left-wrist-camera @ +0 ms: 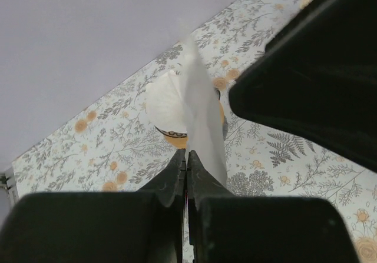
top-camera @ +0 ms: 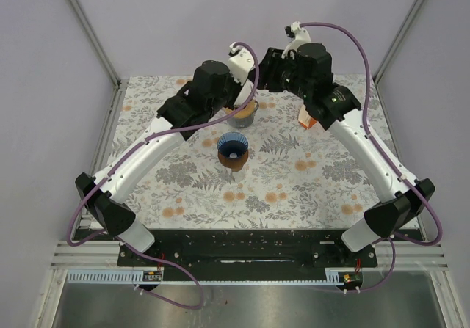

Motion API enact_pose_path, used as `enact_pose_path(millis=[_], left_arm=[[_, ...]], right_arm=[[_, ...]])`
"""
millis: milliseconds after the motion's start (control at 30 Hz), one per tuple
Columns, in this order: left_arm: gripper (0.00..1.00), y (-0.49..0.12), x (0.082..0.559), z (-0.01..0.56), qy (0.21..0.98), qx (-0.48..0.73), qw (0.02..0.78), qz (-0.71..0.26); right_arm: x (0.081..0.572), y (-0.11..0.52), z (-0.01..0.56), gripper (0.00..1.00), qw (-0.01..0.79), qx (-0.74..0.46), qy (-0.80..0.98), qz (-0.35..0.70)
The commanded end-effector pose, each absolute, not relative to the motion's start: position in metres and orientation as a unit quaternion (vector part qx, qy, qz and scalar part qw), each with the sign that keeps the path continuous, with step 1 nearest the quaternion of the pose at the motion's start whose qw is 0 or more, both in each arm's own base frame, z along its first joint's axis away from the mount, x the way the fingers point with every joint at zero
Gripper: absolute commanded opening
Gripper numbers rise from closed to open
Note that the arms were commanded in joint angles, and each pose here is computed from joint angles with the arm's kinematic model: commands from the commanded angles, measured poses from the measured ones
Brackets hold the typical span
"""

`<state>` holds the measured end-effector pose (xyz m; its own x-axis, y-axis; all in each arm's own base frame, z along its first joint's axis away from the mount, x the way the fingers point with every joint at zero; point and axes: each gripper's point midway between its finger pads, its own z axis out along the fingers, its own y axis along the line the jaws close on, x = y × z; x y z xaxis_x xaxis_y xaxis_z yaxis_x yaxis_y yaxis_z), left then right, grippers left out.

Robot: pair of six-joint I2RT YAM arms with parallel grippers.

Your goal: Place the coffee filter in the dripper

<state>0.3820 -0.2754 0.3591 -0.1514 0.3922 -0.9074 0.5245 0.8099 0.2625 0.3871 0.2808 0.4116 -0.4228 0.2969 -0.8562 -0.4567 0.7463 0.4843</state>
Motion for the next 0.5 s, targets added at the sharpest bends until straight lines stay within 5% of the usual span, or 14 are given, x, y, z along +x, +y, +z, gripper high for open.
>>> enact_pose_path(millis=[0,467], left_arm=[[0.0,-0.26,0.387,0.384,0.758,0.222,0.612,-0.05],[0.0,-0.262,0.384,0.379,0.776,0.195,0.595,-0.074]], right_arm=[[0.388,0.288,0.413,0.54,0.546,-0.052,0.754,0.361],[0.373,0.322,0.393,0.59,0.529,-0.084,0.753,0.382]])
